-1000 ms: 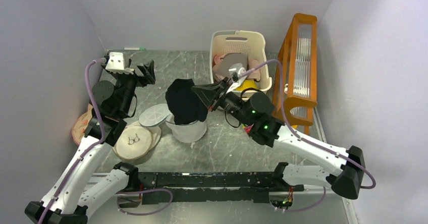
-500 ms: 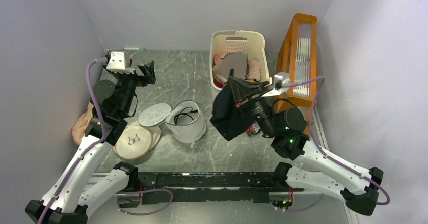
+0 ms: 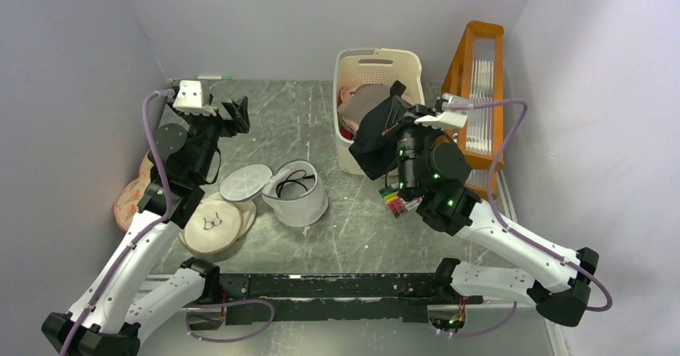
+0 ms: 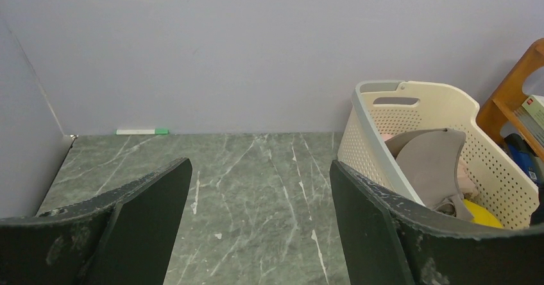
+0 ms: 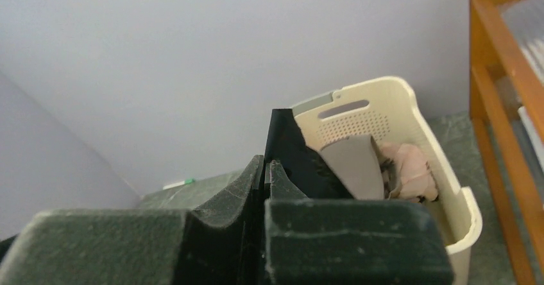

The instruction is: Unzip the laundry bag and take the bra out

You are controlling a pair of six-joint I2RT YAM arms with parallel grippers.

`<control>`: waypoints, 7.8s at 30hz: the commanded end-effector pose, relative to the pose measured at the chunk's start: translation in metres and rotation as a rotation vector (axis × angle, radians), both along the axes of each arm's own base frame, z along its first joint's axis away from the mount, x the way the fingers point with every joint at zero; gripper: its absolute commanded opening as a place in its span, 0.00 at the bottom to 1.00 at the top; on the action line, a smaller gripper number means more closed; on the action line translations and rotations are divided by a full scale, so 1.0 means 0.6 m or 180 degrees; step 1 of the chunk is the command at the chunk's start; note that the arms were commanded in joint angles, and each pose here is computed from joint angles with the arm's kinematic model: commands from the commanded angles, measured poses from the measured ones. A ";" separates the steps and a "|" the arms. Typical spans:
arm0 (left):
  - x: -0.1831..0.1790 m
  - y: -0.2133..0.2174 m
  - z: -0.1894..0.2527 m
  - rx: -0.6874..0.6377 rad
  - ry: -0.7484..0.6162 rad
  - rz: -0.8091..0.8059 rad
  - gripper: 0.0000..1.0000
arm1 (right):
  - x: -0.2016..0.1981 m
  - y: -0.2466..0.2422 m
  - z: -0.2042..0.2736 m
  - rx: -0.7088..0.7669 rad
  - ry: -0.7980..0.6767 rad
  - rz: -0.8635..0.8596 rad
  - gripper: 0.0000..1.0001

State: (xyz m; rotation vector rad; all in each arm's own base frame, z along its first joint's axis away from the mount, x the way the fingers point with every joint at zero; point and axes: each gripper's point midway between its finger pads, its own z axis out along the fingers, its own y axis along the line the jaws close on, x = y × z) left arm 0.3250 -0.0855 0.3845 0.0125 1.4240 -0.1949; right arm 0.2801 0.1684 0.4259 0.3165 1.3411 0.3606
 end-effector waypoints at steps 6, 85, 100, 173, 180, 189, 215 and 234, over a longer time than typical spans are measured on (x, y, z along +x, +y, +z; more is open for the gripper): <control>0.000 -0.009 0.010 -0.0058 -0.0078 -0.0071 0.90 | 0.029 -0.029 0.062 -0.0516 -0.0053 -0.0726 0.00; 0.012 -0.026 -0.009 -0.0018 0.0045 -0.0137 0.92 | 0.213 0.057 -0.215 -0.0975 0.1327 0.0734 0.48; 0.036 -0.065 -0.048 0.0205 0.0341 -0.0294 0.96 | 0.081 0.187 -0.186 -0.0299 0.1143 0.2443 0.57; -0.067 -0.112 -0.500 0.0887 0.3474 -0.1019 0.77 | -0.088 0.360 -0.354 -0.1113 0.1475 0.3177 0.54; -0.065 -0.129 -0.496 0.0872 0.3476 -0.1227 0.29 | -0.118 0.360 -0.430 -0.1191 0.1736 0.3268 0.49; -0.064 -0.146 -0.413 0.0704 0.2802 -0.1475 0.07 | -0.150 0.347 -0.492 -0.1160 0.1996 0.3328 0.45; -0.089 -0.183 -0.364 0.0545 0.2403 -0.2012 0.07 | -0.063 0.316 -0.427 -0.1713 0.1614 0.2436 0.55; -0.094 -0.187 -0.364 0.0552 0.2382 -0.2071 0.07 | -0.025 0.331 -0.459 -0.2162 0.1636 0.2198 0.39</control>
